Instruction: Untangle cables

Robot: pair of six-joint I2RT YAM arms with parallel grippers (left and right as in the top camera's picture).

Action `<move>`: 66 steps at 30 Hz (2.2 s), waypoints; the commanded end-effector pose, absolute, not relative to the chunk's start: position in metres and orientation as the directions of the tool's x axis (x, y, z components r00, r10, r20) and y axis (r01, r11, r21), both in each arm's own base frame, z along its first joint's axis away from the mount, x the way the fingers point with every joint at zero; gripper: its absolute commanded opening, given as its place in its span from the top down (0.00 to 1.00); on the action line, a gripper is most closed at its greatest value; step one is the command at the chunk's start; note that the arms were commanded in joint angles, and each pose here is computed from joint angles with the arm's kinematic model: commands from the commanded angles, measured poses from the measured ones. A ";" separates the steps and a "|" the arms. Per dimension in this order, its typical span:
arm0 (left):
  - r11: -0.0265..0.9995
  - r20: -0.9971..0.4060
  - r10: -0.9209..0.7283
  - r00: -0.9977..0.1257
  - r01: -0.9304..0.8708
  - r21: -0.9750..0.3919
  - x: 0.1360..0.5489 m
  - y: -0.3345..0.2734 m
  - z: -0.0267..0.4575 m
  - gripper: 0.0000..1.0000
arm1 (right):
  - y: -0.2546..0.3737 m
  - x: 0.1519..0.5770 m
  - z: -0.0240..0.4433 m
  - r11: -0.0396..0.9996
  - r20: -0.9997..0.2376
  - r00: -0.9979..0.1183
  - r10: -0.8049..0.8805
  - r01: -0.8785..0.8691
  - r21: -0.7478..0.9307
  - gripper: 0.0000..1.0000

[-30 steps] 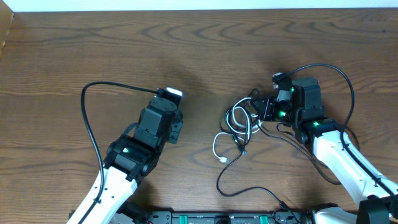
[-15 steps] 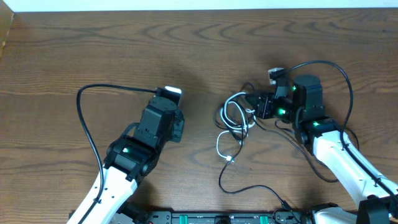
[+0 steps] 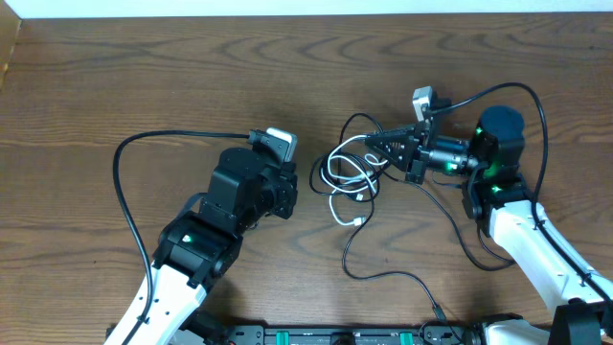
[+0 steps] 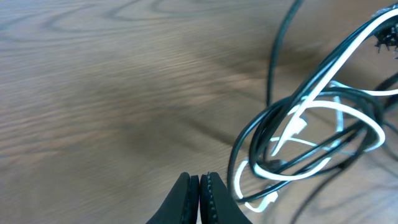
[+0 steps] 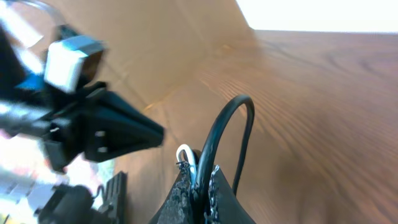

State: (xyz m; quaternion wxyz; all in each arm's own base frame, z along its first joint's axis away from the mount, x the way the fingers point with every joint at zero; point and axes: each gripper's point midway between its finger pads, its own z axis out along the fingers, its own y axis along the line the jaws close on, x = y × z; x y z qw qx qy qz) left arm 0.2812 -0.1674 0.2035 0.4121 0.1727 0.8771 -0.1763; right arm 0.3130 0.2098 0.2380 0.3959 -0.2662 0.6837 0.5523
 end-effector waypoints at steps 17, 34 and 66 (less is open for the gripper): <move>0.657 -0.790 0.162 -0.591 0.662 -0.361 0.247 -0.216 0.229 0.92 | 0.214 0.273 0.287 0.003 -0.948 -0.316 0.034 -0.949 0.316 0.99; 0.547 -0.781 0.178 -0.599 0.720 -0.427 0.229 -0.230 0.236 0.91 | 0.214 0.273 0.301 0.002 -0.934 -0.350 0.065 -0.936 0.351 0.99; 0.475 -0.918 0.192 -0.347 0.851 -0.223 0.218 -0.228 0.279 0.86 | 0.212 0.276 0.304 0.017 -0.928 -0.364 0.081 -0.930 0.366 0.99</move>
